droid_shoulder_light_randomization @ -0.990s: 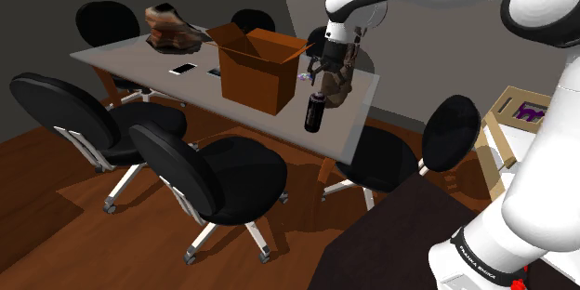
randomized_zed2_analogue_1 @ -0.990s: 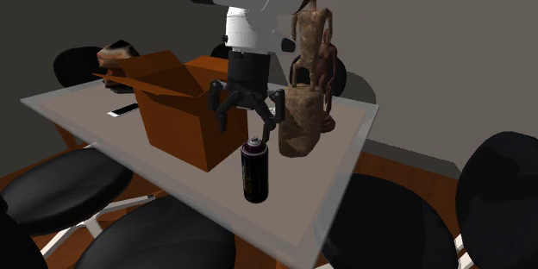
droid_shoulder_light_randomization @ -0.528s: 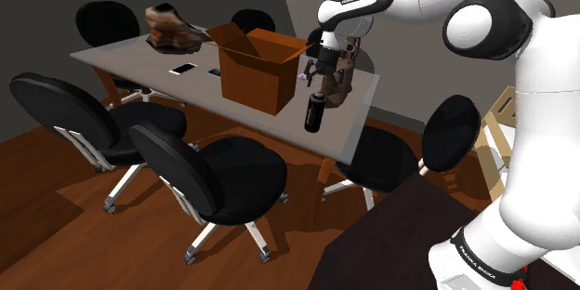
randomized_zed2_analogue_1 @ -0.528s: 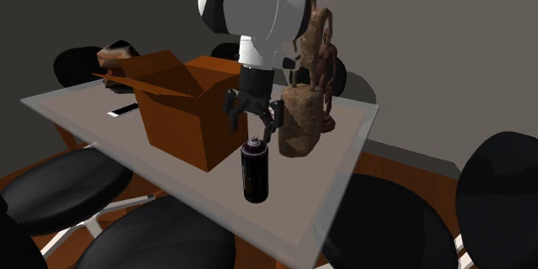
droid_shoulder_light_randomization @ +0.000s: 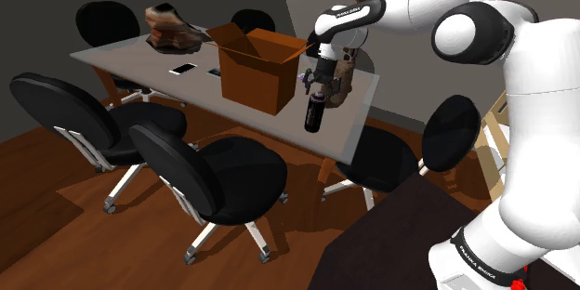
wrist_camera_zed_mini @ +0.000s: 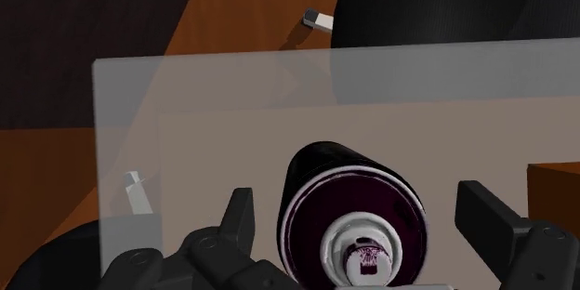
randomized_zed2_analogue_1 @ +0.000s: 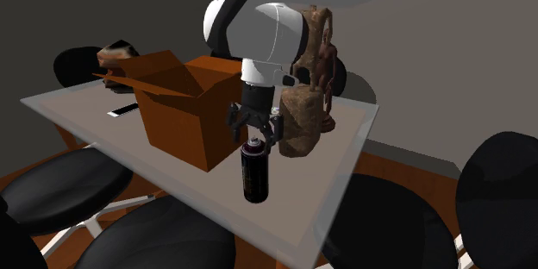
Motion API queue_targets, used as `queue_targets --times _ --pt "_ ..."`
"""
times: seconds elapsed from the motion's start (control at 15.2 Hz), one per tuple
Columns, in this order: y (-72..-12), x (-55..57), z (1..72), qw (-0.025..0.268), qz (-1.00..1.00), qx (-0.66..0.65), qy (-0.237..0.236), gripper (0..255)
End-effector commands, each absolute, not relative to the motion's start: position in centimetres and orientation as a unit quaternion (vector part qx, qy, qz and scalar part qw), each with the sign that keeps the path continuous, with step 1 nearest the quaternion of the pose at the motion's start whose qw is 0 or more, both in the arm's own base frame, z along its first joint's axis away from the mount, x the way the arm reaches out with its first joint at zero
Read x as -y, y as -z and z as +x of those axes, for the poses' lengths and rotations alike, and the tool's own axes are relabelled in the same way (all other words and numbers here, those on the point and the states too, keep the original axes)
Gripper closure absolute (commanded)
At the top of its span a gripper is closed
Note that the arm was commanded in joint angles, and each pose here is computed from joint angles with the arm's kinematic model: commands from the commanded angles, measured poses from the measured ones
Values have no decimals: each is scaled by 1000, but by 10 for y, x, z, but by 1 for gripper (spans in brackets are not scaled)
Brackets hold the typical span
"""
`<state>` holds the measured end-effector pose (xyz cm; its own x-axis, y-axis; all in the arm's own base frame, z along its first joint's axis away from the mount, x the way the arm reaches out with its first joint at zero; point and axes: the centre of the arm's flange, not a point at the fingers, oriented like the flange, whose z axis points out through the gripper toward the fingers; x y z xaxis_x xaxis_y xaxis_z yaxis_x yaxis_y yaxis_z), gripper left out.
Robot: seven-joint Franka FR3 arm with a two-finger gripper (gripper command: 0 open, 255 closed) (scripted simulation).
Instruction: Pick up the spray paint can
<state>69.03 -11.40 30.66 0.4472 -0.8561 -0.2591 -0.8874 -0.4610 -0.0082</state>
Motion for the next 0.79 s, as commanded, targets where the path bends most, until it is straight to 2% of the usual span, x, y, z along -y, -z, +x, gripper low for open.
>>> queue_targets --times 0.0,0.07,0.73 --pt "-302 113 690 71 -848 -514 -109 0" --pt "-302 114 690 71 -848 -514 -109 255" --pt "-307 113 690 71 -848 -514 -109 255"
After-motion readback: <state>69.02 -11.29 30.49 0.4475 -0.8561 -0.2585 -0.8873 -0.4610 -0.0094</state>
